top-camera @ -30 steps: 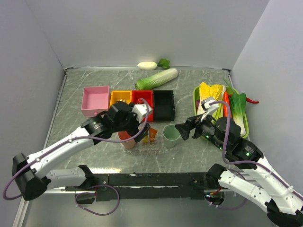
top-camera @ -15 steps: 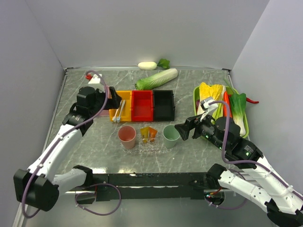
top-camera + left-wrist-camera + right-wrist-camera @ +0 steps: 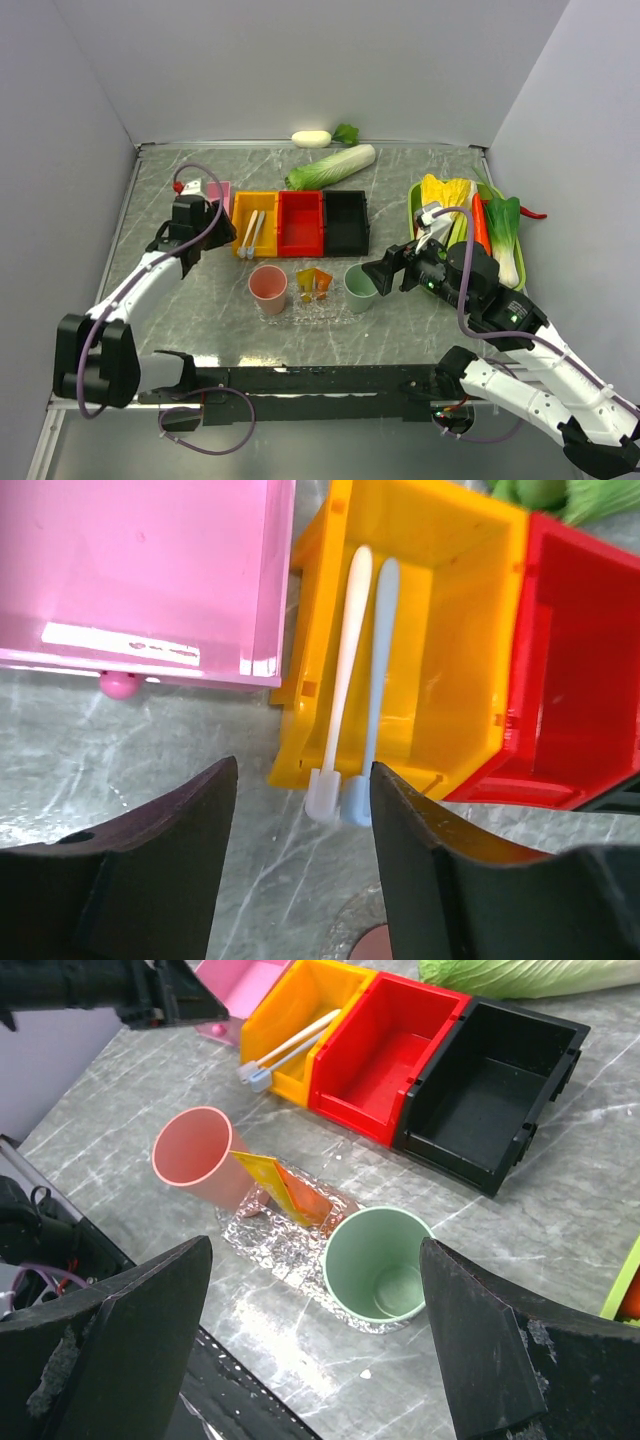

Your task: Prepare toiletry sets of a toothbrush and toothpaste on the tray

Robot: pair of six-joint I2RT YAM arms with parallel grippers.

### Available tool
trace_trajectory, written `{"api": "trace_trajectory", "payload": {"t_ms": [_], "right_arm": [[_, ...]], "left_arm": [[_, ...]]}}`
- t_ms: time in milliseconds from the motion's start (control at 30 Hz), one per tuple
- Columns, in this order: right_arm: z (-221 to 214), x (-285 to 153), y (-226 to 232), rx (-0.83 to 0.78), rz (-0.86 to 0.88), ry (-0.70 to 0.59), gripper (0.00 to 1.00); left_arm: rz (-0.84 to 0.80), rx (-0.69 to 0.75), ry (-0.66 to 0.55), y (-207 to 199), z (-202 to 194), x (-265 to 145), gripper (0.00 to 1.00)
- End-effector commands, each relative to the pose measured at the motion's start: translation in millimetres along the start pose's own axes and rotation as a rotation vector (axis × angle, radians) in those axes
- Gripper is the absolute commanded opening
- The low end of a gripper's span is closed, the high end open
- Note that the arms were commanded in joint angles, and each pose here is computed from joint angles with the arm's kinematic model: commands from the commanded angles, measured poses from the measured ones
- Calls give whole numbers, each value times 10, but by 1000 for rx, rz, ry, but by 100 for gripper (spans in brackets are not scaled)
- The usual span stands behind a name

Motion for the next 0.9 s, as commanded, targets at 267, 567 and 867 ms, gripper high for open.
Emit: {"api": "trace_trajectory", "payload": {"t_ms": [267,567,867], "right_arm": [[53,-8,7,8,4,-46,92],[37,-1,-6,5,-3,-42,92],[32,-2,-11,3,-7,-41,92]], "left_arm": [[-40,-58,144,-29,-200,336,54],[-69,-70,223,-42,-333,427,54],[-106,-76,253,-71,-364,466,40]]}}
Point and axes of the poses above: each gripper's point midway between its finger pads, its own x axis out along the fingers, its own y axis along the line the jaws close on, z = x × y, the point moved 8 cm from there along -x, back along the fingers
